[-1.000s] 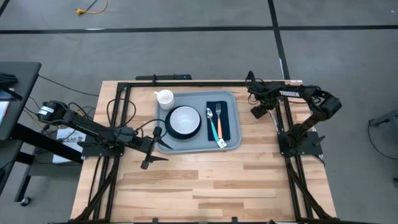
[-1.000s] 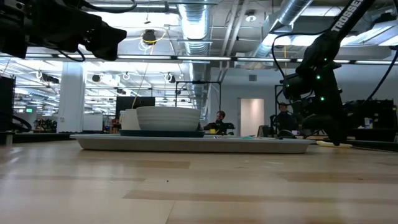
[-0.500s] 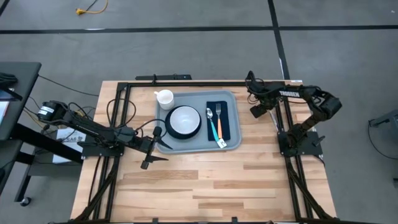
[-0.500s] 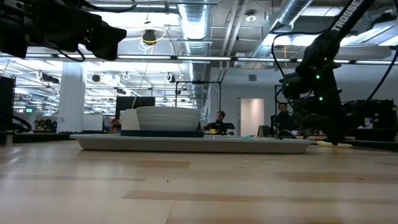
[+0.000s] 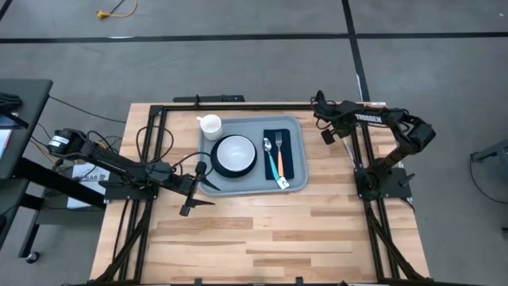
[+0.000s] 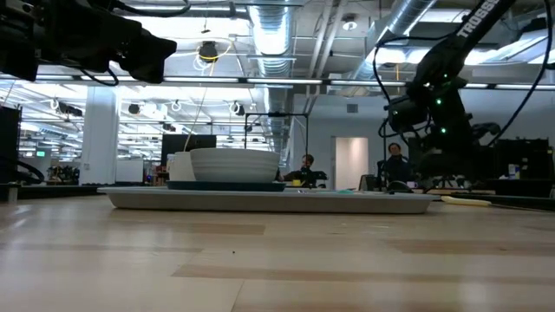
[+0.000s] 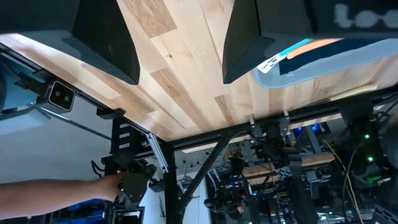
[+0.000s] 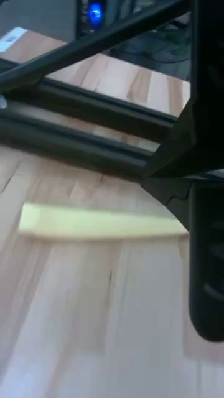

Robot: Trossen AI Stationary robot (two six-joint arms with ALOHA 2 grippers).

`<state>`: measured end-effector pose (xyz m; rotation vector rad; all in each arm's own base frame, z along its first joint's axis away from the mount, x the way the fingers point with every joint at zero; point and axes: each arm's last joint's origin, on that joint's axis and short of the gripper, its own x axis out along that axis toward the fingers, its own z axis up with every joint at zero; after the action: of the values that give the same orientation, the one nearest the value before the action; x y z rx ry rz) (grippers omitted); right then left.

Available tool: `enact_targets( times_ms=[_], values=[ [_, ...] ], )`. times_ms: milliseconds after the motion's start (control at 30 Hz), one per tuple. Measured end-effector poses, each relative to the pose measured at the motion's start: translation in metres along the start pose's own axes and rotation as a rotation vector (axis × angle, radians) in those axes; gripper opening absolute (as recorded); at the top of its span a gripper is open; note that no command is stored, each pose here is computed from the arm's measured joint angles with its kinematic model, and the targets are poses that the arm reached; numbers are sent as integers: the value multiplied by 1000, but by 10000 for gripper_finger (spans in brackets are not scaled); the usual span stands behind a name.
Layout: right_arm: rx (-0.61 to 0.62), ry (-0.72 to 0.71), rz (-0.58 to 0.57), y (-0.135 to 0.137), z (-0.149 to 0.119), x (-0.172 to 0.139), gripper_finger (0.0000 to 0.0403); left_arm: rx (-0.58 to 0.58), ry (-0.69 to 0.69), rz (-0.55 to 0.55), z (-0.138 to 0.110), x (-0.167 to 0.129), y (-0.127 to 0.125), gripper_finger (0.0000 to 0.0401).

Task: Set up tray
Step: Put the yellow knife on the black napkin to the right of the orange fork

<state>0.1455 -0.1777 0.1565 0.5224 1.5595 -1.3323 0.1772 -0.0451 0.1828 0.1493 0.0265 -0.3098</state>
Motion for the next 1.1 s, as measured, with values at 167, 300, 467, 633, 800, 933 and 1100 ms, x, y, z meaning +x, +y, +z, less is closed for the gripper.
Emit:
enact_targets(
  times_ms=[167, 300, 467, 633, 800, 933, 1100],
  values=[
    [33, 24, -20, 6, 5, 11, 1, 0, 0, 0, 0, 0, 0, 219],
    [9, 113, -17, 19, 7, 31, 0, -1, 2, -2, 0, 0, 0, 219],
    [-30, 166, -152, 33, 4, 49, 0, -2, 5, -3, 0, 0, 0, 219],
    [-75, 199, -166, 42, 3, 50, 0, -1, 4, -5, 0, 0, 0, 219],
    [-53, 195, -66, 41, 5, 41, 0, -1, 4, -6, 0, 0, 0, 219],
    [-12, 219, 64, 37, 6, 31, 0, -1, 4, -6, 0, 0, 0, 219],
    [60, 261, 215, 32, 7, 23, 0, -2, 4, -6, 0, 0, 0, 219]
  ],
)
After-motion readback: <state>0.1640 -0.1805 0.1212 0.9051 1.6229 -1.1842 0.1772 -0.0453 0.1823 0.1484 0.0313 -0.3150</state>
